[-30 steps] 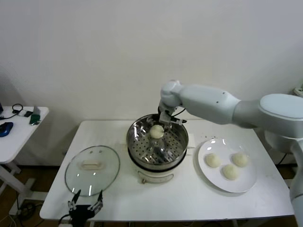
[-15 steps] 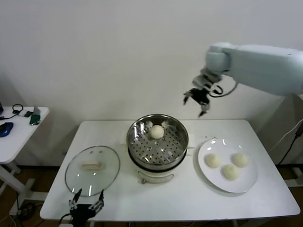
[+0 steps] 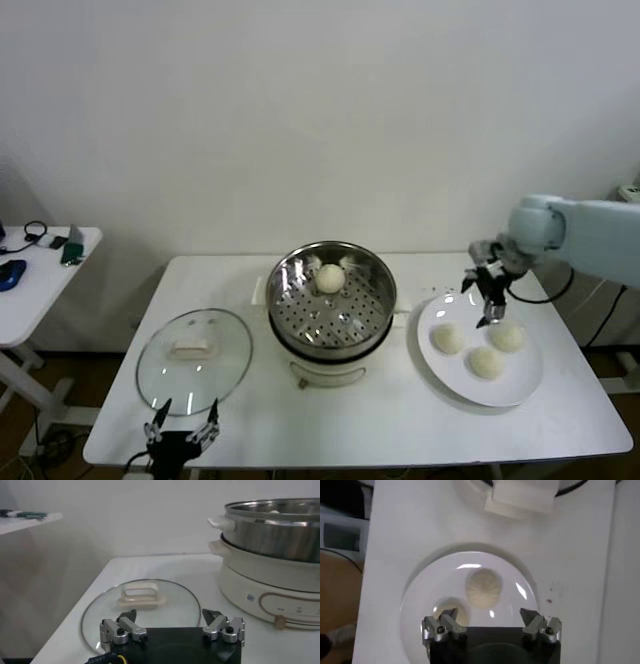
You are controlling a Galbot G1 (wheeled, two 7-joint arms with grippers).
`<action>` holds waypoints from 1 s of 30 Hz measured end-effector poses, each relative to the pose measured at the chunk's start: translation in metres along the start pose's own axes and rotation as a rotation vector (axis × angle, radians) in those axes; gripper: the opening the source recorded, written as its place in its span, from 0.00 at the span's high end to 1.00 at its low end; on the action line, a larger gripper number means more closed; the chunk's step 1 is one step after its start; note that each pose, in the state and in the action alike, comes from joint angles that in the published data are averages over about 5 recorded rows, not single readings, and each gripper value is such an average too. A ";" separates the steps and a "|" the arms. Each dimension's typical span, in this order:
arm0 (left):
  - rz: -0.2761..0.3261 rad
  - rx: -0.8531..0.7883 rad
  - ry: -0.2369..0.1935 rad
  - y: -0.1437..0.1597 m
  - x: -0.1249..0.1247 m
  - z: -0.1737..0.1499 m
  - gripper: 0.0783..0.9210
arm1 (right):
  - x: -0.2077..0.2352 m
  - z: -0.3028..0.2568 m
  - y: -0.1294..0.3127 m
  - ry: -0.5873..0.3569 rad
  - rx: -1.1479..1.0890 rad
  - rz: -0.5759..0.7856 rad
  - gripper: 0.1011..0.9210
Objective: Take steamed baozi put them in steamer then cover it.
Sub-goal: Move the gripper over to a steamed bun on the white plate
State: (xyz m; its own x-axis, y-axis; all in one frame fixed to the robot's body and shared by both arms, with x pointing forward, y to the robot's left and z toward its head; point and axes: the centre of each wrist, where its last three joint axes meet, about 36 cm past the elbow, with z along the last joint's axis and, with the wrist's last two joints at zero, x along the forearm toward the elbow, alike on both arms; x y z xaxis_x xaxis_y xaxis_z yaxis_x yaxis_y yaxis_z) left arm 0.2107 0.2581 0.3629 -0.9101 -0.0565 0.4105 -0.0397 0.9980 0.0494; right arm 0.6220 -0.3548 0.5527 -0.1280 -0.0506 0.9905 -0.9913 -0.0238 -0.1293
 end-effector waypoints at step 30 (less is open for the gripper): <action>-0.009 0.002 0.001 -0.001 0.006 -0.001 0.12 | -0.082 -0.011 0.005 -0.004 -0.134 0.012 0.38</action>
State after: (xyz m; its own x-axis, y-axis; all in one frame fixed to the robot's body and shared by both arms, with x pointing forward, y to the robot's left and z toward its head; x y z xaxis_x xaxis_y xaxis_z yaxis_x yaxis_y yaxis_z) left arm 0.2057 0.2567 0.3666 -0.9092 -0.0656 0.4110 -0.0486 0.9975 0.0517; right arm 0.6267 -0.3398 0.4716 -0.1403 -0.0538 0.9886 -0.9849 0.1099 -0.1338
